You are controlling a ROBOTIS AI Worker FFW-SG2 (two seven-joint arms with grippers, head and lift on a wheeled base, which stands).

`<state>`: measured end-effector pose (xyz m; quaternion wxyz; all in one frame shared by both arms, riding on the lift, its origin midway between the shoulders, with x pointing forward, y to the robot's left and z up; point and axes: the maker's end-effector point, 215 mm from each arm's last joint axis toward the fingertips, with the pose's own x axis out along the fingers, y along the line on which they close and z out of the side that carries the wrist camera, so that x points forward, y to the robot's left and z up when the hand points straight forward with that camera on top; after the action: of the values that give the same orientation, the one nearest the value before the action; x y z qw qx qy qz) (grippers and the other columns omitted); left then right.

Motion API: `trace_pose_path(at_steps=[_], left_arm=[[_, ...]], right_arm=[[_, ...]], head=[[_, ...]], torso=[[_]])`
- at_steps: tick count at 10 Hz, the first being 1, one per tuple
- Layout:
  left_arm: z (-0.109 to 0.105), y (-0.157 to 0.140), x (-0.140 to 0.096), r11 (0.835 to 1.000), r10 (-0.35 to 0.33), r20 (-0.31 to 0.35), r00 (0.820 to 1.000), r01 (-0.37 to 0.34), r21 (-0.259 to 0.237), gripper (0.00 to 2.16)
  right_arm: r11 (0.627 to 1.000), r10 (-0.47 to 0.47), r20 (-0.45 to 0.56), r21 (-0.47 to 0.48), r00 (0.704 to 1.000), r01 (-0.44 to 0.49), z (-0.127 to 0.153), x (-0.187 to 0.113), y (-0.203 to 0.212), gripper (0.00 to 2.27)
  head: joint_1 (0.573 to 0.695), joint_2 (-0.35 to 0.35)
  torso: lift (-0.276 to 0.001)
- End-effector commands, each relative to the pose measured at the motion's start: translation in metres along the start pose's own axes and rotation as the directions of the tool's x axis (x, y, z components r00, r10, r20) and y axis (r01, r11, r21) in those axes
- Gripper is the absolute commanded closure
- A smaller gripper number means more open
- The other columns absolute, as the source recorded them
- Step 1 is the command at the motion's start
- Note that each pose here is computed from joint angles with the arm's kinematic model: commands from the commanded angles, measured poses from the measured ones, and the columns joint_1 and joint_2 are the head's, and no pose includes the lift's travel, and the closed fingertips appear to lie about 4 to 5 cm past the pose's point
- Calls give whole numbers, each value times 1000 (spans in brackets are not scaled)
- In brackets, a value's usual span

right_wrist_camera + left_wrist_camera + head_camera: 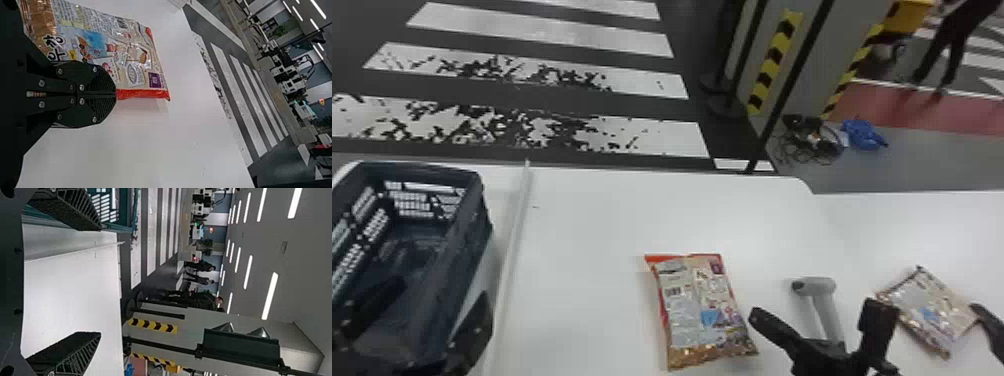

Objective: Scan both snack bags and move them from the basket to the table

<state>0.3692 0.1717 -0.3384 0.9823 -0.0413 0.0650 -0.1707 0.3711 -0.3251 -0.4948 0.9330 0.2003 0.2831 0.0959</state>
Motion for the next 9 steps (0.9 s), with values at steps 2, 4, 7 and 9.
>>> trace_pose_path(at_steps=[2, 4, 7, 9], left_arm=[[3, 4, -2, 1000, 8, 12, 1000, -8, -5, 33], [5, 4, -3, 1000, 7, 19, 1000, -7, -7, 33], [8, 3, -5, 1000, 5, 28, 1000, -5, -8, 33], [9, 1, -7, 1000, -1, 32, 999, 1, -11, 33]], right_arm=[[1000, -2, 8, -5, 1000, 2, -6, -3, -4, 2256], [1000, -3, 5, -6, 1000, 3, -14, -7, -6, 2256], [1000, 8, -3, -7, 1000, -8, -26, -8, -2, 2256], [1000, 25, -12, -7, 1000, -25, -35, -7, 7, 2256]], head=[[695, -232], [695, -233], [695, -236], [695, -231]], torso=[[-98], [-98], [-98], [-98]])
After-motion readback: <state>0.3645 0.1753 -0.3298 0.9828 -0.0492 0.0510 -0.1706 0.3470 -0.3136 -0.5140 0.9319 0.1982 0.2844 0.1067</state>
